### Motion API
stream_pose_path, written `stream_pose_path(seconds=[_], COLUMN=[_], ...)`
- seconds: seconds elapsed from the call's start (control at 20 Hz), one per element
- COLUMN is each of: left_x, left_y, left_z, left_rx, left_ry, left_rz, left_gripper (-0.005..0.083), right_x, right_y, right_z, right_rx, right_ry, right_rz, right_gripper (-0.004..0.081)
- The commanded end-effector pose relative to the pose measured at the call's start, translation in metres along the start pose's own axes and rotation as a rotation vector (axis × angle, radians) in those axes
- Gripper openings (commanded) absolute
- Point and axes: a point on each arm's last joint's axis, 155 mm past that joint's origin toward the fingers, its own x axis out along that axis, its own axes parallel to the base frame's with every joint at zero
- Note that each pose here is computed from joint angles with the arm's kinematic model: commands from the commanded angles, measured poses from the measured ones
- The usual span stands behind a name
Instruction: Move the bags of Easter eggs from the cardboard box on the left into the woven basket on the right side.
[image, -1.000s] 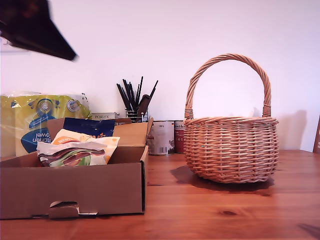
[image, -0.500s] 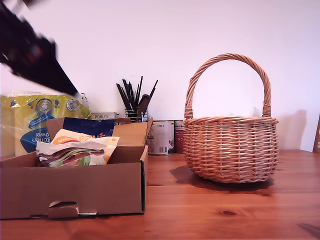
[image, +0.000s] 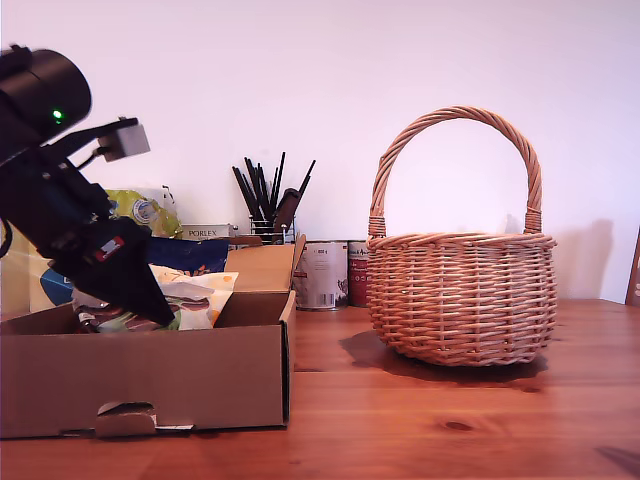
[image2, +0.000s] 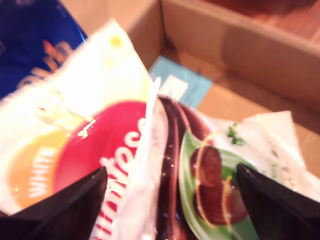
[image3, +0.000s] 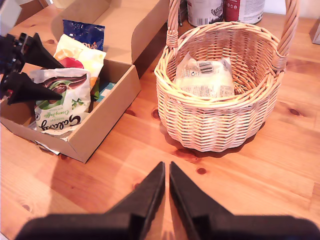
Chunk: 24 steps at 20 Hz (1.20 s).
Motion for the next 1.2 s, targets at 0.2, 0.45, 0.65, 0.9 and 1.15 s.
stream_pose_path(seconds=[0.2, 0.45, 0.65, 0.9, 1.15], left_x=[-0.004, -0.006, -0.004, 0.011, 0.018], left_y=[-0.032, -0.051, -0.059, -0.067, -0.071], left_z=[-0.009, -0.004, -0.001, -0.013, -0.018], left_rx=[-0.046, -0.063, -0.047, -0.072, -0.074], left_ry=[0.048, 0.053, 0.054, 0.098, 0.114], left_rz=[-0.155, -0.231, -0.242, -0.273, -0.286], left_gripper=[0.0739, 0.0644, 0.0432, 0.0352, 0.0095], right_x=[-0.002, -0.002, -0.002, -0.002, -0.002], right_y=[0.001, 0.001, 0.001, 0.001, 0.001], right_z=[0.007, 0.008, 0.009, 0.009, 0.009], right_rx=[-0.011, -0.013, -0.013, -0.013, -0.013], right_ry=[-0.019, -0.026, -0.026, -0.028, -0.028], right_rz=[0.002, 0.002, 0.002, 0.002, 0.002], right_gripper=[-0.0013, -0.0013, -0.0013, -0.0013, -0.0013])
